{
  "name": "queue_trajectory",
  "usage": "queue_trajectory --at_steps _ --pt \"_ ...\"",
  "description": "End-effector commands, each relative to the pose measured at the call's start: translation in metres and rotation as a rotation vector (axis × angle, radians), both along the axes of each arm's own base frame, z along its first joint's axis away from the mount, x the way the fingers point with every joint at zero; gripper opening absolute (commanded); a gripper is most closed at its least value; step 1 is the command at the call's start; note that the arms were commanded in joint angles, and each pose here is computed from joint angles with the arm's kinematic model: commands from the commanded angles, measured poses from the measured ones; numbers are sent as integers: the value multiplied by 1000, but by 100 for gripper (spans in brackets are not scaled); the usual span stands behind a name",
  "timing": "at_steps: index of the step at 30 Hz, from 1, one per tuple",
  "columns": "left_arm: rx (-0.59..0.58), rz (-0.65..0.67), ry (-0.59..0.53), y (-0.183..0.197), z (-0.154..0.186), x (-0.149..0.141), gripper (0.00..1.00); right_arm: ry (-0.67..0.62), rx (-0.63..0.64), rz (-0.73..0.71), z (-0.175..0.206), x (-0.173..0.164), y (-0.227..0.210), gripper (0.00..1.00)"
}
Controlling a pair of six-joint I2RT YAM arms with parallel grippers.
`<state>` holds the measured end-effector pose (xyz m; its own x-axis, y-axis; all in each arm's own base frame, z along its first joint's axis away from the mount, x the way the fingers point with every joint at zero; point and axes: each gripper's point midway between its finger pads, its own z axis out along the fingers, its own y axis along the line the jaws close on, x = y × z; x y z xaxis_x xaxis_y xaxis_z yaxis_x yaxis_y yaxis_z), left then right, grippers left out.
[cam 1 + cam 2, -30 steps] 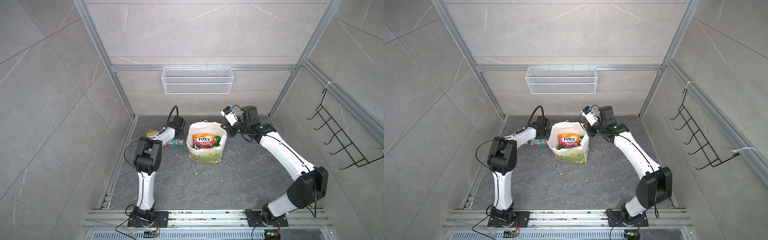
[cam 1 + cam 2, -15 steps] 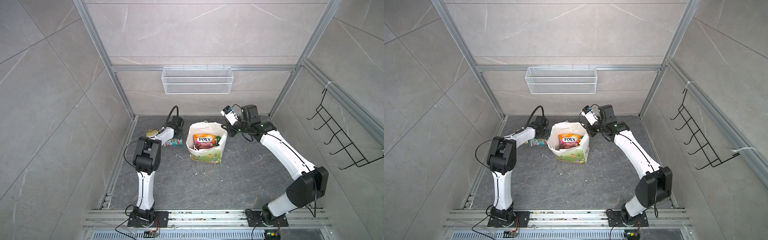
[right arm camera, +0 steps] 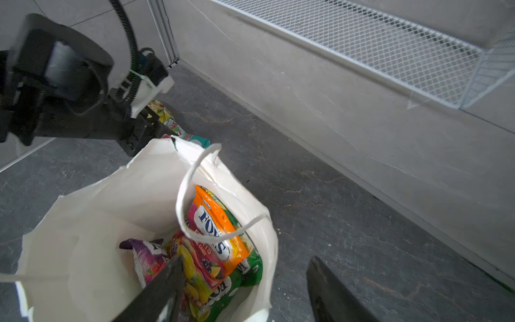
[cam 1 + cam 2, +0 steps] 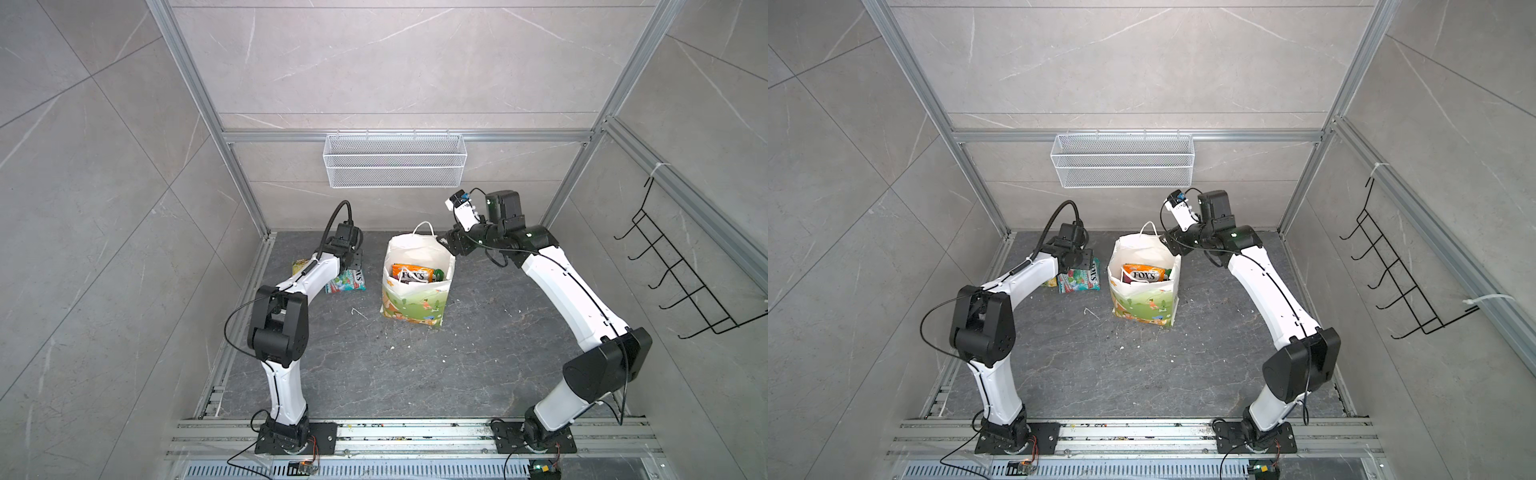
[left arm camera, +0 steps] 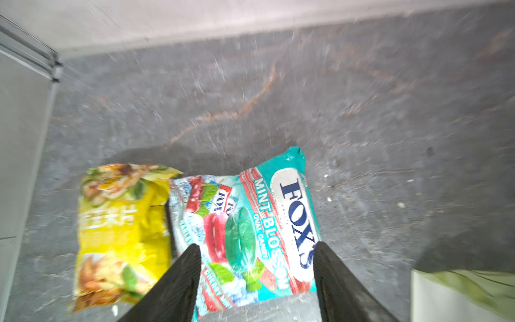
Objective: Take the snacks out of the paper bag
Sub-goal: Move the snack to the top-left of the table, then pick up the paper bag from the center of the table.
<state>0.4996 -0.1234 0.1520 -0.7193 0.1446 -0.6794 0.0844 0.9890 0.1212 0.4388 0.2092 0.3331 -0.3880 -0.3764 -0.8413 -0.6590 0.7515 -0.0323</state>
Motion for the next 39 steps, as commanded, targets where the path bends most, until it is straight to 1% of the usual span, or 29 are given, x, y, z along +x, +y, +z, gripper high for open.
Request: queue_trajectory --at_steps 1,4,6,9,12,17,22,26,28,32,33,36,39 --pt "-5 -53 -116 -10 60 -16 71 96 -43 7 -7 1 -3 74" --pt "-26 -82 -216 -16 95 -34 73 195 -25 181 -15 -12 6 76" --pt "-71 -130 -292 -24 115 -49 76 226 -72 253 -22 -19 6 77" --pt "-152 -212 -367 -35 135 -71 78 251 -148 272 -33 -18 -1 76" --pt "-184 -281 -399 -44 146 -87 78 270 -189 290 -39 -15 -2 76" --pt "-197 -378 -471 -57 154 -105 78 307 -200 278 -52 -1 0 76" --pt "-226 -458 -532 -72 164 -119 78 363 -195 287 -70 5 5 71" --pt "-226 -476 -550 -75 168 -122 78 401 -195 286 -86 9 10 65" --pt "-226 -477 -550 -75 168 -123 78 409 -196 302 -91 9 17 61" --pt "-214 -458 -541 -73 163 -120 78 407 -203 320 -96 8 27 45" --pt "-211 -441 -533 -71 161 -118 78 404 -207 313 -97 10 28 39" --pt "-192 -342 -510 -57 152 -111 76 386 -224 258 -98 19 25 22" --pt "-137 -257 -440 -42 131 -102 74 360 -241 200 -95 28 19 14"
